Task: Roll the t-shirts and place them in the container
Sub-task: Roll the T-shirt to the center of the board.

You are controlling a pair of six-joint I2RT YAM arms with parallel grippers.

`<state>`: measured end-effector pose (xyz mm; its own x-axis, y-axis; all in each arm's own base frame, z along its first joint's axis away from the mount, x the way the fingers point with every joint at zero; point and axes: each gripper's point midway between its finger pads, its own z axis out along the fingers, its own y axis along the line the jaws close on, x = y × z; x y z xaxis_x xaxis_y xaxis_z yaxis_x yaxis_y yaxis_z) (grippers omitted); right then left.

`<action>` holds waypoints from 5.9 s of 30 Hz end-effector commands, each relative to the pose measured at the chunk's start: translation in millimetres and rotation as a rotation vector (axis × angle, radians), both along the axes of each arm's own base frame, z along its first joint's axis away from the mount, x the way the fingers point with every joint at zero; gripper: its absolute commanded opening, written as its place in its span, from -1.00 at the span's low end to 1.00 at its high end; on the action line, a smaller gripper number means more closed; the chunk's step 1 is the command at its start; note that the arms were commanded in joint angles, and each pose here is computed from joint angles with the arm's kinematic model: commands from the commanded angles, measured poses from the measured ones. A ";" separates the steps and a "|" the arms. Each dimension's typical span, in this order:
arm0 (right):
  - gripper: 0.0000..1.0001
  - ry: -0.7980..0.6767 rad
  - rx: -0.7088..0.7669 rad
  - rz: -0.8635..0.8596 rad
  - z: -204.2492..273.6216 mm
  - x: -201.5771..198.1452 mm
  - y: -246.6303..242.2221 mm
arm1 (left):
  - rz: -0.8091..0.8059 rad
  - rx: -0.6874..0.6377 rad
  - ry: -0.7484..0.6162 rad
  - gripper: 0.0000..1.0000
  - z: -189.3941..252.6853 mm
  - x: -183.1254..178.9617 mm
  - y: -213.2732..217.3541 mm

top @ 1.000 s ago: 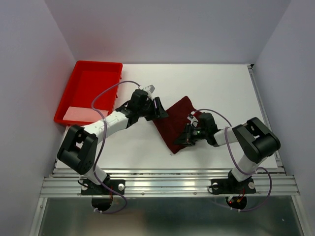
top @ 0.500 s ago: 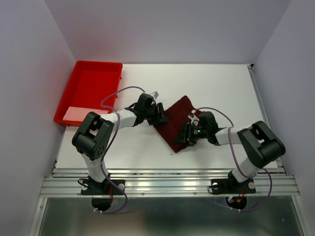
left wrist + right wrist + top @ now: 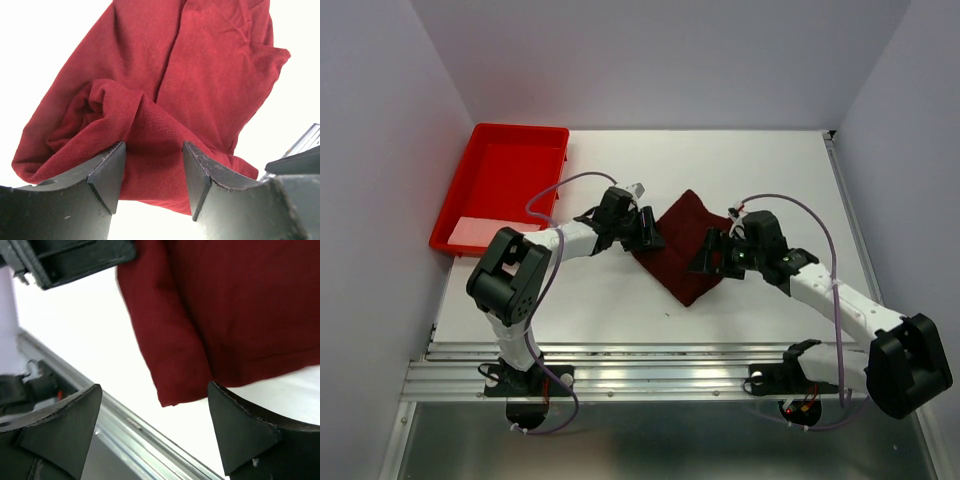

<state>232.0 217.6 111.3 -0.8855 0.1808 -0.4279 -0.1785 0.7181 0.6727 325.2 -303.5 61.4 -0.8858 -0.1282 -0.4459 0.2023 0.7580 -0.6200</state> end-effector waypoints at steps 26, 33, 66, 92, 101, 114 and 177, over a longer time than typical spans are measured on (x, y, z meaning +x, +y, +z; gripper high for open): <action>-0.92 0.016 -0.482 -0.084 -95.2 -2.7 -16.8 | -0.003 0.016 -0.122 0.19 39.8 30.4 -1.7; -0.91 0.078 -0.403 -0.118 -104.1 -32.5 -2.7 | 0.029 -0.011 -0.156 0.20 61.5 29.6 6.0; 0.33 -0.485 -0.960 0.098 -17.9 -46.3 76.3 | 0.435 0.229 -0.067 0.20 92.2 17.3 140.3; -0.98 -0.528 -0.959 0.105 -62.6 -56.3 86.8 | 0.388 0.177 -0.051 0.32 71.0 5.8 135.1; -0.99 -0.450 -0.667 0.117 -38.9 -61.6 92.3 | 0.304 0.058 0.007 0.64 49.2 -21.5 114.2; -0.99 -0.394 -0.507 0.117 -25.9 -58.9 101.4 | 0.241 -0.182 -0.020 0.68 41.9 -29.0 66.5; -0.99 -0.356 -0.492 0.117 -27.4 -62.6 79.5 | 0.260 -0.234 -0.025 -0.29 25.1 -16.4 38.0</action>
